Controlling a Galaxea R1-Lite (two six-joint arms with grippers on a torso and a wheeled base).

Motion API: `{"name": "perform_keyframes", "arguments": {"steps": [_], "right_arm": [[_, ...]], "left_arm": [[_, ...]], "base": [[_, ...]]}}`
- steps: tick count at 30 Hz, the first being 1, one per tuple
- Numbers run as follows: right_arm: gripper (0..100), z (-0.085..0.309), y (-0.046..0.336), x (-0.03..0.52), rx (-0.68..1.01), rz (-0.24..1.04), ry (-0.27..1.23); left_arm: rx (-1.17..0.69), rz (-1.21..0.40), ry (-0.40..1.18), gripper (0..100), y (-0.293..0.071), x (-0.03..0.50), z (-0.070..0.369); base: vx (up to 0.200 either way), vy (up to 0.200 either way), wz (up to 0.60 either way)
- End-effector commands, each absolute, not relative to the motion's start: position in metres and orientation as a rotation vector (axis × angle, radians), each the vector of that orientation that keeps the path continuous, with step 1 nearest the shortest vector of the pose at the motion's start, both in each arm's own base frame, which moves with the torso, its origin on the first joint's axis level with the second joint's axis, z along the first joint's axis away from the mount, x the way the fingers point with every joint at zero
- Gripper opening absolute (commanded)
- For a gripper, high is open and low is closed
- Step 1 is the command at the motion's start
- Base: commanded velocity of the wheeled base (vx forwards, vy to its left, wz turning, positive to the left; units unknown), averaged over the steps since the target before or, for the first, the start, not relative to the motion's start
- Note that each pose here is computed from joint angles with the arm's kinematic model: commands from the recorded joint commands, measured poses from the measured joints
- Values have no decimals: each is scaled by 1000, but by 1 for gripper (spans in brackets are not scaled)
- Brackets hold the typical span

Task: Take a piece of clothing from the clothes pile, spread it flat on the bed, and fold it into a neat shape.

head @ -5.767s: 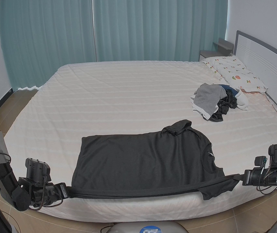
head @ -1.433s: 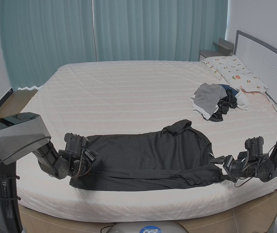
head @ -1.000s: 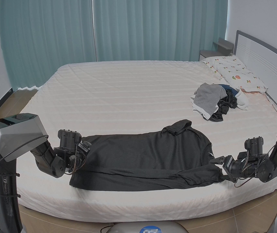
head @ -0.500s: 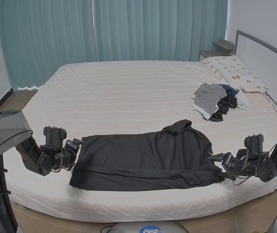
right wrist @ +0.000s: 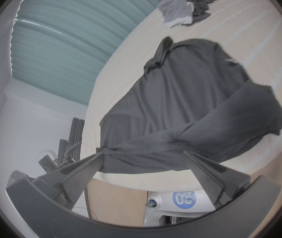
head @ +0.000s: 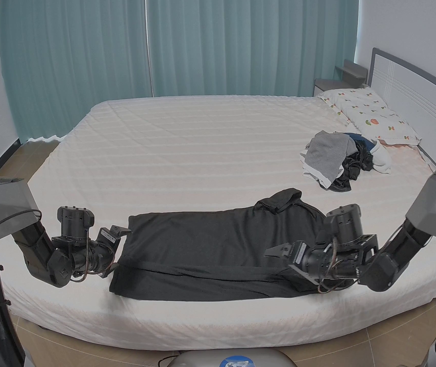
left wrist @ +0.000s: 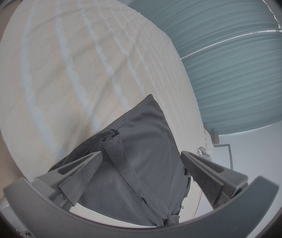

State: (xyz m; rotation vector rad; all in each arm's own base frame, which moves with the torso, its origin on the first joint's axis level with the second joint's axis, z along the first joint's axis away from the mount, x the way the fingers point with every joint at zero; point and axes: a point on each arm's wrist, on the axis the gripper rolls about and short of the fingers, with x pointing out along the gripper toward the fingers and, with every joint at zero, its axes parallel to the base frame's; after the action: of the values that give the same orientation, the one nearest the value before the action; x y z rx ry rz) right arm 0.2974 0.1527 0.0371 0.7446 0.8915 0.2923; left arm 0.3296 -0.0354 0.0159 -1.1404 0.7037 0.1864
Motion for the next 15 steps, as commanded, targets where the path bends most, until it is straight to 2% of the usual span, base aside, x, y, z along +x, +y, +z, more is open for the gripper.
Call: {"name": "perform_keyframes", "arguments": {"steps": [1, 8, 15], "right_arm": [[100, 7, 197, 307, 681, 326, 958], [100, 4, 214, 336, 656, 283, 998], [100, 5, 215, 333, 617, 278, 1034]], "left_arm": [[-1140, 183, 711, 100, -33, 327, 14], [-1119, 177, 716, 100, -33, 326, 13], [-1116, 179, 720, 100, -33, 326, 12]], "base": [[0, 0, 0], [0, 0, 0], [0, 0, 0]]}}
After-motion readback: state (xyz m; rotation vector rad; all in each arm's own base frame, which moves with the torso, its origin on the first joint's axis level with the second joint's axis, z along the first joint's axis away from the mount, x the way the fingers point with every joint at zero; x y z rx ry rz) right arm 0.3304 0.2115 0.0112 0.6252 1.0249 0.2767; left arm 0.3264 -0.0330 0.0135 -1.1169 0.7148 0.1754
